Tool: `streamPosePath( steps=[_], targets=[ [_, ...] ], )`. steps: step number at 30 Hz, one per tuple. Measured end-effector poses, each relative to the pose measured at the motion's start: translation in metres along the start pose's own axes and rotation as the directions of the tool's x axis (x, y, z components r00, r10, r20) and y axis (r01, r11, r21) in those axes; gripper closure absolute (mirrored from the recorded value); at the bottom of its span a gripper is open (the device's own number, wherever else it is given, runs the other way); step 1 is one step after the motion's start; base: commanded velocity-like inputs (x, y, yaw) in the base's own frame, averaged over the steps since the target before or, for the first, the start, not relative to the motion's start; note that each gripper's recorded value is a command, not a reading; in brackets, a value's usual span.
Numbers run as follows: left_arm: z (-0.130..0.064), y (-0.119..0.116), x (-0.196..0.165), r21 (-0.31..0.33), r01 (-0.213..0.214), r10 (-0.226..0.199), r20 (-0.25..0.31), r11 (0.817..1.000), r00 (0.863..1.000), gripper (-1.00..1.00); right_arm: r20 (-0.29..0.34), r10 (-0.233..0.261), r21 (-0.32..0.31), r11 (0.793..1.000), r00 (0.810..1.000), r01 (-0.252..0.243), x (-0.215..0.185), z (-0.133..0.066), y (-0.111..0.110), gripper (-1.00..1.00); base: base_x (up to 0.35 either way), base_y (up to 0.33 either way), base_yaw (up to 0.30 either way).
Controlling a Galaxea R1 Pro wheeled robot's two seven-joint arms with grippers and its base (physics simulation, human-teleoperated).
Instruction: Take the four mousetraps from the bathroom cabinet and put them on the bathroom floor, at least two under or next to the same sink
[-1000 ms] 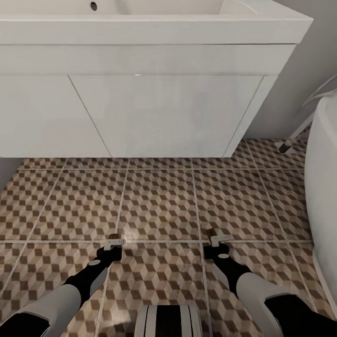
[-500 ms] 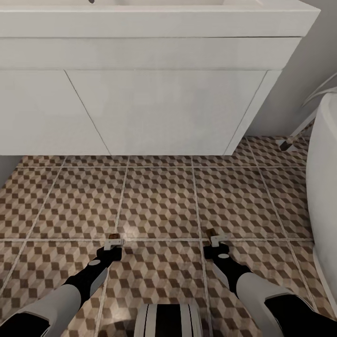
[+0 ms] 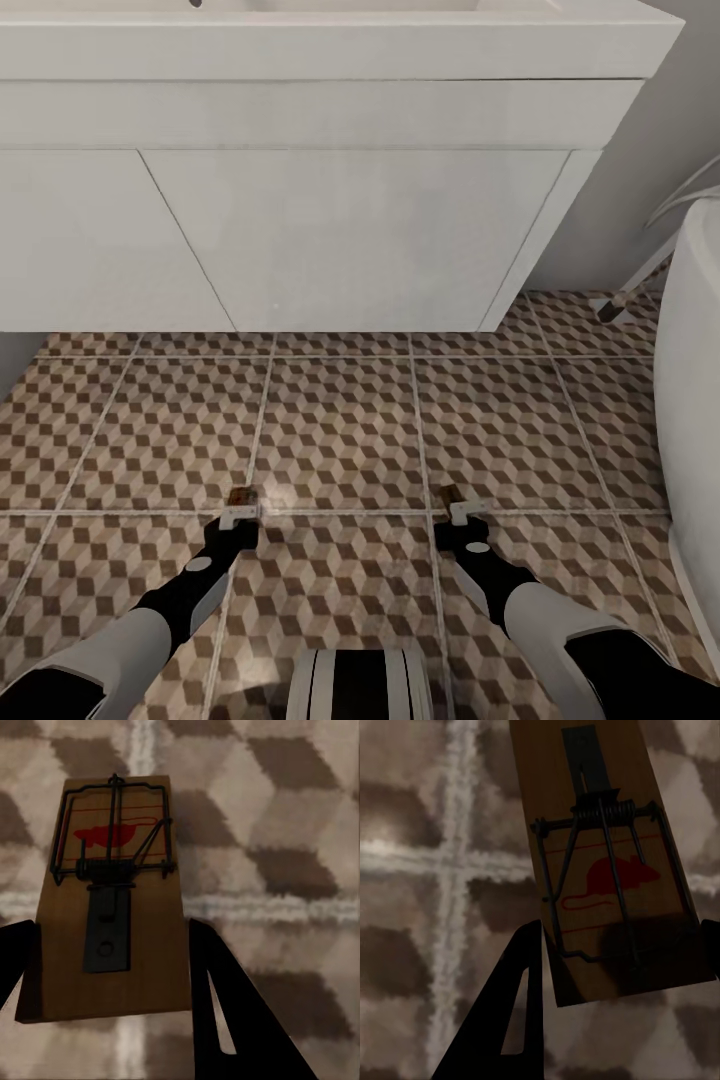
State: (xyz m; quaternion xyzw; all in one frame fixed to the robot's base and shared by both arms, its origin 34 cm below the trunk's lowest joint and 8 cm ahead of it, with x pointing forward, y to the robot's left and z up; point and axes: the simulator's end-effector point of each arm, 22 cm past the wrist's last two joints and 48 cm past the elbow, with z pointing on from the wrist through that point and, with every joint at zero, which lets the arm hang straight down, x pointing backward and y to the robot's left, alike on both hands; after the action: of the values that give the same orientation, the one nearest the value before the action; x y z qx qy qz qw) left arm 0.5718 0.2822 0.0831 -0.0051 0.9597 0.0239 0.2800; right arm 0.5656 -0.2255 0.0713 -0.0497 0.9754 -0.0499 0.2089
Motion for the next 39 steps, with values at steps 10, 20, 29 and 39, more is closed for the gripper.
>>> streamPosePath(
  steps=[10, 20, 29, 39],
  targets=[
    [-0.001, 0.006, 0.002, 0.006, -0.094, 0.094, 0.009, 0.996, 0.996, 1.00, 0.007, 0.000, 0.001, 1.000, 1.000, 0.000, -0.002, 0.000, 0.000, 1.00, 0.000, 0.000, 0.000],
    [-0.002, 0.009, 0.013, 0.006, -0.126, 0.126, -0.008, 0.992, 0.992, 1.00, 0.074, 0.014, 0.001, 1.000, 0.997, -0.014, -0.016, -0.001, 0.000, 1.00, 0.000, 0.000, 0.000],
    [-0.003, 0.008, 0.014, 0.010, -0.131, 0.131, -0.009, 0.991, 0.991, 1.00, 0.112, 0.020, 0.000, 1.000, 0.993, -0.020, -0.024, -0.002, 0.000, 1.00, 0.000, 0.000, 0.000],
    [-0.003, 0.004, 0.013, 0.016, -0.133, 0.133, -0.008, 0.991, 0.991, 1.00, 0.115, 0.021, 0.000, 1.000, 0.993, -0.021, -0.025, -0.002, 0.000, 1.00, 0.000, 0.000, 0.000]
  ],
)
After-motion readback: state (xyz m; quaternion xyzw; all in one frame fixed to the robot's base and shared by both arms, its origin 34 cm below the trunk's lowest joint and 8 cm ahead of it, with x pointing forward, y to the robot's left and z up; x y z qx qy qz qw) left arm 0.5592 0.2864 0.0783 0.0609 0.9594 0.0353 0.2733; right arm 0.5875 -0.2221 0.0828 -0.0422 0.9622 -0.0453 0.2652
